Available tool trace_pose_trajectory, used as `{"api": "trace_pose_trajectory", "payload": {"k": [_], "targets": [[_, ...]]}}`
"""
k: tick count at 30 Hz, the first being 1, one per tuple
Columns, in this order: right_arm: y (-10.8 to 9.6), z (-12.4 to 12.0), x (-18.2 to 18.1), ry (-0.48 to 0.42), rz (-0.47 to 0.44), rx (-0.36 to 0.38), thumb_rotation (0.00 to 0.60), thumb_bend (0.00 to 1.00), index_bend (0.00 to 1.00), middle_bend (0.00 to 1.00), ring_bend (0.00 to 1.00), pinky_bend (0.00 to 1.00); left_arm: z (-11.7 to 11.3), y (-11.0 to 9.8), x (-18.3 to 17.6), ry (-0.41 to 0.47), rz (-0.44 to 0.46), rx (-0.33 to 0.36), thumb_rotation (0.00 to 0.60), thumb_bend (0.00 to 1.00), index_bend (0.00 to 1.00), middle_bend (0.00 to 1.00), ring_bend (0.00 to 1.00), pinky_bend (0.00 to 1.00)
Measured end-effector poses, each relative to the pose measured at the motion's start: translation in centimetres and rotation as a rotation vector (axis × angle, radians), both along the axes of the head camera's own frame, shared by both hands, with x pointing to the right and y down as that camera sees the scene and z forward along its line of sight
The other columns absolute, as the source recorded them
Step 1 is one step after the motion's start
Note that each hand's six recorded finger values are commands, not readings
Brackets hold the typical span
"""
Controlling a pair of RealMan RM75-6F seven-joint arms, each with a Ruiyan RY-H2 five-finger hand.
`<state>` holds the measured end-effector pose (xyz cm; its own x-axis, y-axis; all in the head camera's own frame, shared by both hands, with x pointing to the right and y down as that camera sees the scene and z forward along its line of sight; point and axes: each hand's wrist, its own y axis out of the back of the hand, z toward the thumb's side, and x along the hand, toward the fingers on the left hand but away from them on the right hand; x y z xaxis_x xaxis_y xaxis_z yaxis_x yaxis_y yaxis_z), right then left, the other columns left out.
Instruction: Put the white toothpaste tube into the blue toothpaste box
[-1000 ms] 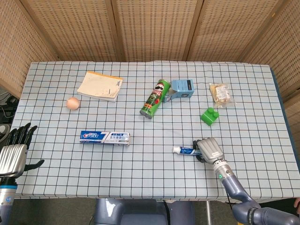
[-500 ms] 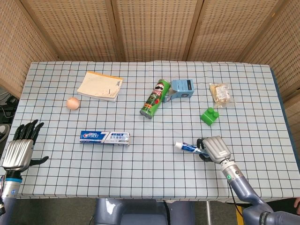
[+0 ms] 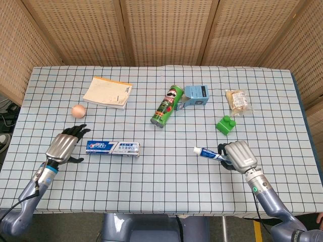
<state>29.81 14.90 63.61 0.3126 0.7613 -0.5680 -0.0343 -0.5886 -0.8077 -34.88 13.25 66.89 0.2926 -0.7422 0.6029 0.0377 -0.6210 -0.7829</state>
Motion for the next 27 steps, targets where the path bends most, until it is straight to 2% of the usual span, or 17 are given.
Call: {"api": "trace_pose_trajectory", "payload": {"k": [6,11,14,16,19,23,27], "targets": [[-0.2,-0.6,-0.2,0.015,-0.013,0.01,0.6,0.67,0.69,0.66,0.63,0.64,3.9,-1.1,3.7,-0.014,0.066,-0.037,0.6,0.02,0.22,0.16,0.21,0.26],[-0.3,-0.8,-0.2,0.026,-0.019,0.013,0.6,0.67,0.69,0.66,0.63,0.64,5.8,-1.4,5.8,-0.019,0.081,-0.067,0.6,0.02,0.29,0.23,0.27,0.29],[-0.4,-0.8,-0.1,0.03,-0.015,0.01,0.6,0.67,0.69,0.66,0.63,0.64,6.2,-1.5,6.3,-0.027,0.089,-0.072,0.6,0.03,0.35,0.29,0.33,0.33],[-0.4,-0.8,-0.1,0.033,-0.014,0.01,0.6,0.67,0.69,0.66,0.64,0.64,6.5,-1.5,6.6,-0.031,0.09,-0.077,0.6,0.09,0.44,0.4,0.43,0.39],[-0.4,-0.9,0.0,0.034,-0.011,0.011,0.6,0.67,0.69,0.66,0.64,0.64,6.7,-1.5,7.0,-0.029,0.087,-0.074,0.6,0.14,0.56,0.53,0.53,0.44],[-0.5,-1.1,0.2,0.039,-0.01,0.017,0.6,0.67,0.69,0.66,0.64,0.64,6.6,-1.7,7.1,-0.018,0.067,-0.048,0.6,0.17,0.6,0.55,0.55,0.45],[-0.5,-1.3,0.2,0.039,-0.013,0.021,0.6,0.67,0.69,0.66,0.64,0.65,6.6,-1.6,6.9,0.01,0.032,-0.067,0.6,0.17,0.61,0.55,0.55,0.45]]}}
